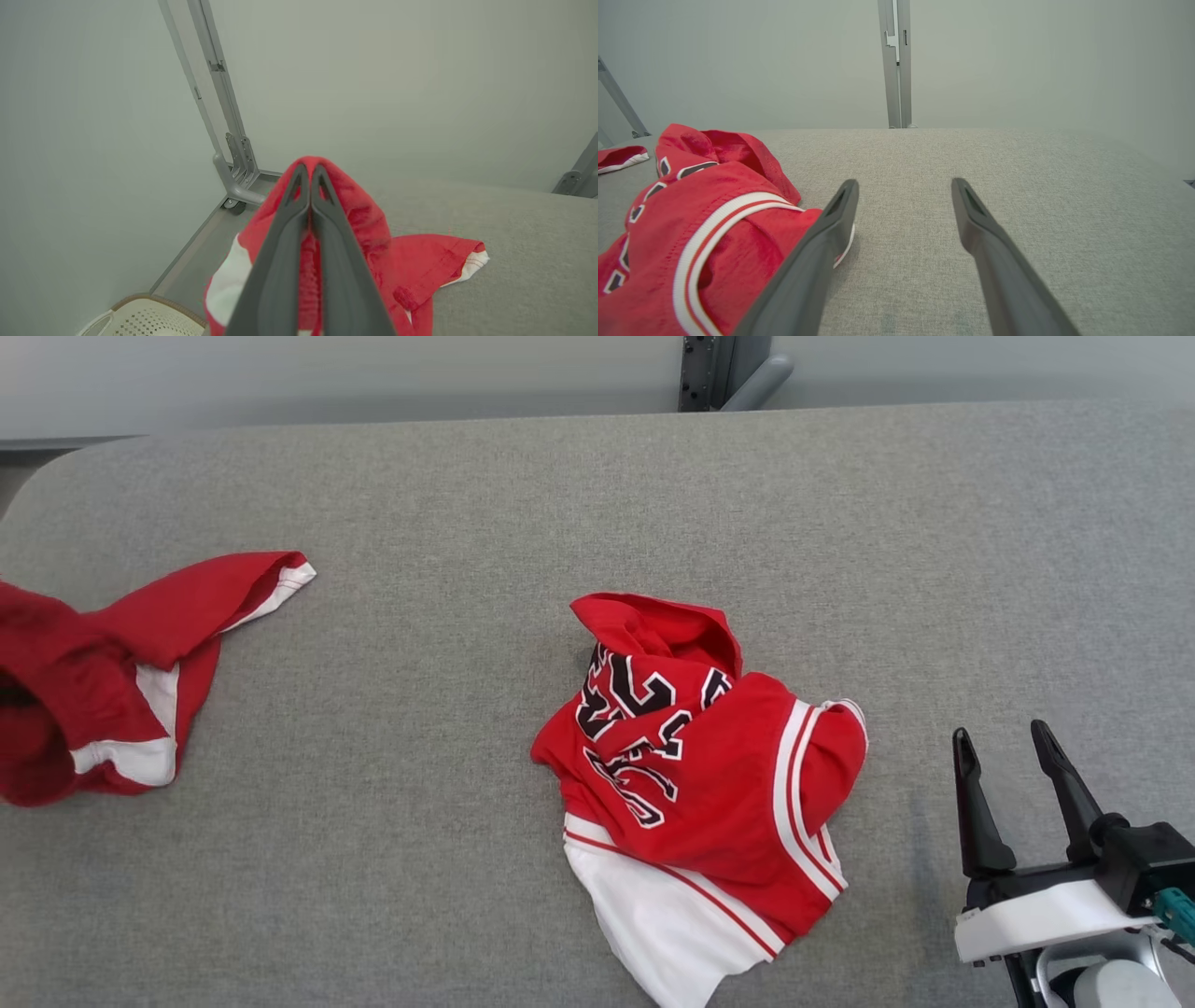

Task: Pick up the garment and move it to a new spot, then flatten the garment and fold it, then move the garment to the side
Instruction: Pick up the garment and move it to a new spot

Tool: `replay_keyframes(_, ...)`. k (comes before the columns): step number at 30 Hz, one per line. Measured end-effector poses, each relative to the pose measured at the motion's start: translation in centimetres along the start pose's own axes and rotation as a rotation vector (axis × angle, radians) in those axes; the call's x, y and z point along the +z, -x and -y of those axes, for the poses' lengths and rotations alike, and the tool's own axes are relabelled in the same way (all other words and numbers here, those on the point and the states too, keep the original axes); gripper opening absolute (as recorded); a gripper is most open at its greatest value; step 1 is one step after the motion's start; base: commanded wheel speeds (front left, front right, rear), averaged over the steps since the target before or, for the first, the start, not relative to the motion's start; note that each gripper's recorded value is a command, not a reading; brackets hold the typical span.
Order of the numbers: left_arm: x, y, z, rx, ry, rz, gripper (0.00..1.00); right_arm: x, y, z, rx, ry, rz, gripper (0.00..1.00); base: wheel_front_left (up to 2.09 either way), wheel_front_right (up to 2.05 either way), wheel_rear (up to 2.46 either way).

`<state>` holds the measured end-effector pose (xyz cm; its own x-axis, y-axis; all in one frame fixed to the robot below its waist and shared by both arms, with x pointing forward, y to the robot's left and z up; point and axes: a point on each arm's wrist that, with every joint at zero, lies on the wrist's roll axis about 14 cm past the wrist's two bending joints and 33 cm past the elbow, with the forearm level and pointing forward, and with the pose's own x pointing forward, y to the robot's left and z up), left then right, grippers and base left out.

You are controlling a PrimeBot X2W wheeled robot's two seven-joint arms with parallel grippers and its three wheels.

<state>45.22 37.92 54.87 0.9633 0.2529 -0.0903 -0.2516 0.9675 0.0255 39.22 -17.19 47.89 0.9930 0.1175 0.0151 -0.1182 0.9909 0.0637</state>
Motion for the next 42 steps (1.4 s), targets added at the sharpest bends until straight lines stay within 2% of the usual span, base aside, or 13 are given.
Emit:
replay_keyframes(5,-7.7,0.2,2.4,-0.04,0.015,-0.19,0.0,-0.4,-1.0,-0.2,0.019,0.007,-0.007,1.0,0.0,0.0,0.0)
replay_keyframes(9,-11.5,0.4,3.5,-0.044,0.037,-0.262,0.01,-0.9,-1.4,0.1,0.016,0.013,-0.02,1.0,0.0,0.0,0.0)
replay_keyframes(10,-12.0,0.3,3.9,-0.05,0.039,-0.268,0.28,-1.0,-1.3,0.3,0.013,0.016,-0.023,1.0,0.0,0.0,0.0)
replay_keyframes(12,-12.6,0.2,4.4,-0.061,0.033,-0.275,1.0,-1.0,-1.2,0.8,0.001,0.022,-0.026,1.0,0.0,0.0,0.0)
replay_keyframes(17,-12.3,0.0,4.1,-0.052,0.017,-0.26,1.0,-0.5,-0.9,1.4,-0.016,0.032,-0.012,1.0,0.0,0.0,0.0)
replay_keyframes(19,-10.0,-0.7,4.1,-0.044,0.052,-0.188,1.0,-0.1,-0.7,1.5,-0.02,0.032,-0.003,1.0,0.0,0.0,0.0)
replay_keyframes(22,-7.1,-0.9,4.6,-0.065,0.05,-0.091,1.0,0.3,-0.1,1.5,-0.027,0.03,0.006,1.0,0.0,0.0,0.0)
replay_keyframes(29,-2.6,2.3,7.9,-0.168,0.025,0.098,1.0,1.7,1.5,2.1,-0.05,0.037,0.038,1.0,0.0,0.0,0.0)
replay_keyframes(32,-2.0,4.6,10.1,-0.219,0.048,0.144,1.0,2.4,1.9,2.0,-0.052,0.038,0.057,1.0,0.0,0.0,0.0)
replay_keyframes(38,-3.1,8.8,14.0,-0.287,0.173,0.147,1.0,3.2,3.1,2.2,-0.071,0.041,0.081,1.0,0.0,0.0,0.0)
replay_keyframes(42,-5.2,10.9,14.9,-0.314,0.175,0.106,1.0,3.3,4.2,2.6,-0.09,0.039,0.081,1.0,0.0,0.0,0.0)
